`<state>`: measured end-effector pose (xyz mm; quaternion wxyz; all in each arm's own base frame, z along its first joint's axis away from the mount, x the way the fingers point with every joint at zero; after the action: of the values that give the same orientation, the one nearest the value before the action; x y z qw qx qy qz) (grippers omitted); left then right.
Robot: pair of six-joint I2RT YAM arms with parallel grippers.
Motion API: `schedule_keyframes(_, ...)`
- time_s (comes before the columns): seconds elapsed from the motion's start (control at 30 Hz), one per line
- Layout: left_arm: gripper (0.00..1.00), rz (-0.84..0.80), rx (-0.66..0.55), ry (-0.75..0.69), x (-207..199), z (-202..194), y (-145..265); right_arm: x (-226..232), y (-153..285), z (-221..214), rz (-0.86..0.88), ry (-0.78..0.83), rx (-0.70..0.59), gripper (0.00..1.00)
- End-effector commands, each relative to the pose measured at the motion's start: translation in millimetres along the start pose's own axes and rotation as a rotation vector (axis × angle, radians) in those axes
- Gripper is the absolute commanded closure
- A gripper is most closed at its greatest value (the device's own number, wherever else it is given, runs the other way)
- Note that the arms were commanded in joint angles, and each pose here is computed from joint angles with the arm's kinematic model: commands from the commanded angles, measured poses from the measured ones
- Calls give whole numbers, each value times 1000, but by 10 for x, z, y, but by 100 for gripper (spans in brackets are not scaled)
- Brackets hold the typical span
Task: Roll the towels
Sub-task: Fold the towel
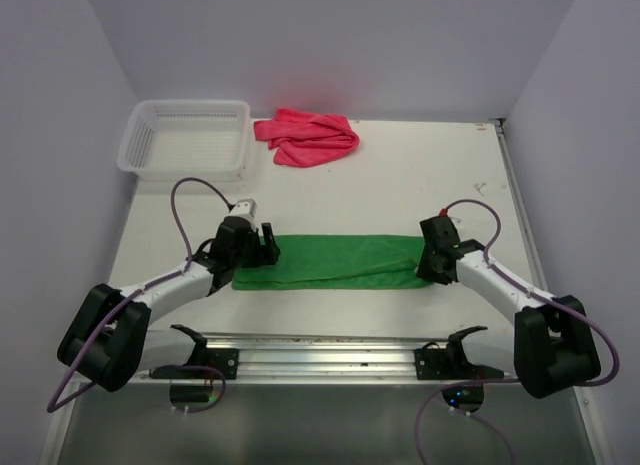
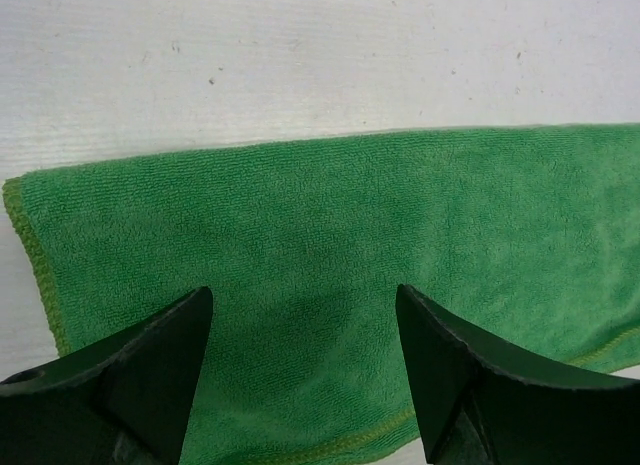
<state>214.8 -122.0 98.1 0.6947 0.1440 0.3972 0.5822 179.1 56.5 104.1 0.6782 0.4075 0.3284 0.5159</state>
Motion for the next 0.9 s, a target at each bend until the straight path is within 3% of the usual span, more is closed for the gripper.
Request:
schedule_keyframes(0.0, 22, 8, -72, 21, -35, 100, -32, 48, -107, 91, 27, -31, -31, 67)
schedule_keyframes(0.3, 22, 80, -63, 20, 43, 93, -93, 23, -73, 129, 38, -25, -14, 98)
schedule_keyframes(0.37, 22, 92, -61, 20, 59, 99, -103, 9, -13, 143, 45, -9, -21, 94)
schedule_keyframes(0.53, 22, 112, -64, 18, 71, 139, -132, -27, 107, 179, 19, 17, 3, 100)
schedule_keyframes(0.87, 22, 194, -52, 44, 134, 257, -193, -21, 90, 165, -30, 39, 110, 100)
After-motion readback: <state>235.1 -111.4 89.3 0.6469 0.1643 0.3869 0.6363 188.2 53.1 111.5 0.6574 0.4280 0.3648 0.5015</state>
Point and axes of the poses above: each gripper's point midway between its finger pads, its own y axis back along the fingers, its own x axis along the line the jaws close on, z = x × y, the point moved 9 cm from there along y, back along the fingers, and after that the axes turned 5 degrees about y, right-handed, at the moved point
